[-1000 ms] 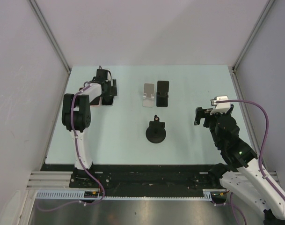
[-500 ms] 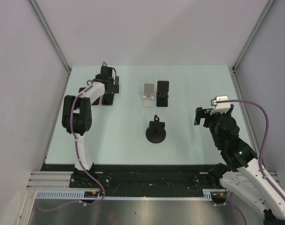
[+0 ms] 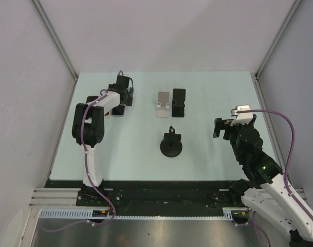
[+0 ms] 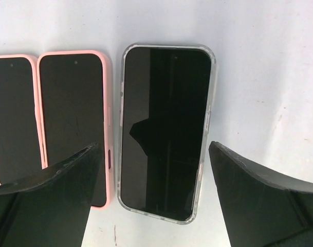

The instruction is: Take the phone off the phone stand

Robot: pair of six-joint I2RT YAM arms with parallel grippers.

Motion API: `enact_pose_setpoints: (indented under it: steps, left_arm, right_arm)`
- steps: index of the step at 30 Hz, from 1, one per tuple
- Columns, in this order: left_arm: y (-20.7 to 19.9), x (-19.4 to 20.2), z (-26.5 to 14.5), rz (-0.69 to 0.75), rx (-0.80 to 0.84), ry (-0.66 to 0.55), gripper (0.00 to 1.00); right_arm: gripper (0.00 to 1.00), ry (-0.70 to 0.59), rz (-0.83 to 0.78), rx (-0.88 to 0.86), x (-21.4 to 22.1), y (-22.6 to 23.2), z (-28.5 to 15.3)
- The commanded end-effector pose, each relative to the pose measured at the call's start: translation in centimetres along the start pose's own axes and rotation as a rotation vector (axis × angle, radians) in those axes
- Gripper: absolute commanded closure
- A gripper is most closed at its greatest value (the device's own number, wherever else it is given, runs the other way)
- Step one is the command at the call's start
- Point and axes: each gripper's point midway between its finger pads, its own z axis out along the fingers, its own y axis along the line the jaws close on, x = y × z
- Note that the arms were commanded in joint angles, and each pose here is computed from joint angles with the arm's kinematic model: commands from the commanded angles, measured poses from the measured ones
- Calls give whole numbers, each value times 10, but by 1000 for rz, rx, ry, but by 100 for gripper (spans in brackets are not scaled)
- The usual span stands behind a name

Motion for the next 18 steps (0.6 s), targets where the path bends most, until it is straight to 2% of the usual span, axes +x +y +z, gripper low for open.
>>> enact_pose_setpoints:
  steps: [1,18]
  left_arm:
    - [7,1,5,48,-35,1,11]
    - [26,3,11,59,-117,18,11]
  right_arm:
    - [0,-33,16,-1,-9,0,1]
    - [0,-28,12,-7,-8,2,1]
